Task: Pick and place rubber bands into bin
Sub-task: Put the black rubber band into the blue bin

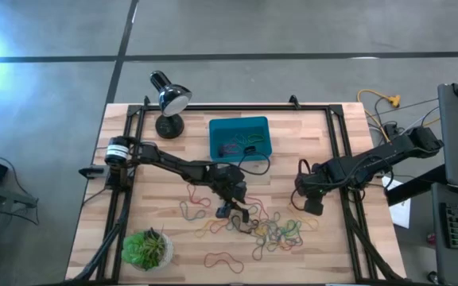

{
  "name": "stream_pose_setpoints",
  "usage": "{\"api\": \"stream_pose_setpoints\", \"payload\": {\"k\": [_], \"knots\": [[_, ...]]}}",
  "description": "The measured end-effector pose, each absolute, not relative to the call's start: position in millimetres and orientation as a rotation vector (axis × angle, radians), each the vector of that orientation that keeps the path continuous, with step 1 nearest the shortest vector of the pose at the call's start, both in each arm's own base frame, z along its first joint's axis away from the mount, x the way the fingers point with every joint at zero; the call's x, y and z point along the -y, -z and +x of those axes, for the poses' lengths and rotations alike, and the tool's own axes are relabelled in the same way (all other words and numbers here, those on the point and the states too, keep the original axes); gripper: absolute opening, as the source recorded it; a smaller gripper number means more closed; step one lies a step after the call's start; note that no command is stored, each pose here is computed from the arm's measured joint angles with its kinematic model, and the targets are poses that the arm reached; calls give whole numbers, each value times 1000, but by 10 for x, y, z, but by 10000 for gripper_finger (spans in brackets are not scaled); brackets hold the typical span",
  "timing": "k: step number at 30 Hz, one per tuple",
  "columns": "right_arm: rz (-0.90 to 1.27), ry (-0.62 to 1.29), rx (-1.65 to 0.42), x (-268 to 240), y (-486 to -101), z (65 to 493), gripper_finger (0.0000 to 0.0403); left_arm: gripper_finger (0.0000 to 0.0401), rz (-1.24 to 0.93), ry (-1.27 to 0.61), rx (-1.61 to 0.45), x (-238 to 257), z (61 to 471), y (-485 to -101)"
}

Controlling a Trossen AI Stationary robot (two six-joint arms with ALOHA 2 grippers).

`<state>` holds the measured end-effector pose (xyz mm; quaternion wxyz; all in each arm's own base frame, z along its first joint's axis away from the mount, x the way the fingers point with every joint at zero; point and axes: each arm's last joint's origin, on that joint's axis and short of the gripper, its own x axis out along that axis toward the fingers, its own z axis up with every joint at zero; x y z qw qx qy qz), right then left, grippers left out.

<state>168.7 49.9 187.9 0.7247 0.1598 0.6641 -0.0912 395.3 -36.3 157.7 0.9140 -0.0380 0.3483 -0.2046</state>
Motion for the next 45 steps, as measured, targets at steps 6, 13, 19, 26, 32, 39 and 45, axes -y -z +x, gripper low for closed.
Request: {"api": "stream_pose_setpoints", "payload": {"k": [6, 13, 19, 26, 32, 39, 45], "knots": [[354, 193, -1442, -503, -1871, 1706, 63, 118, -72, 425, -677, 370, 3996, -1557], [365, 203, -1436, -504, -1872, 1711, 61, 118, -67, 443, -686, 455, 4032, -1424], [369, 200, -1423, -507, -1873, 1723, 63, 118, -67, 444, -690, 462, 4033, -1403], [373, 200, -1419, -508, -1874, 1727, 59, 92, -65, 439, -696, 463, 4033, -1384], [373, 199, -1417, -508, -1874, 1729, 59, 49, -64, 438, -698, 466, 4029, -1380], [373, 199, -1415, -509, -1875, 1731, 59, 4, -62, 420, -707, 459, 4018, -1382], [373, 199, -1414, -509, -1874, 1732, 59, 2, -99, 406, -650, 452, 4002, -1597]]}}
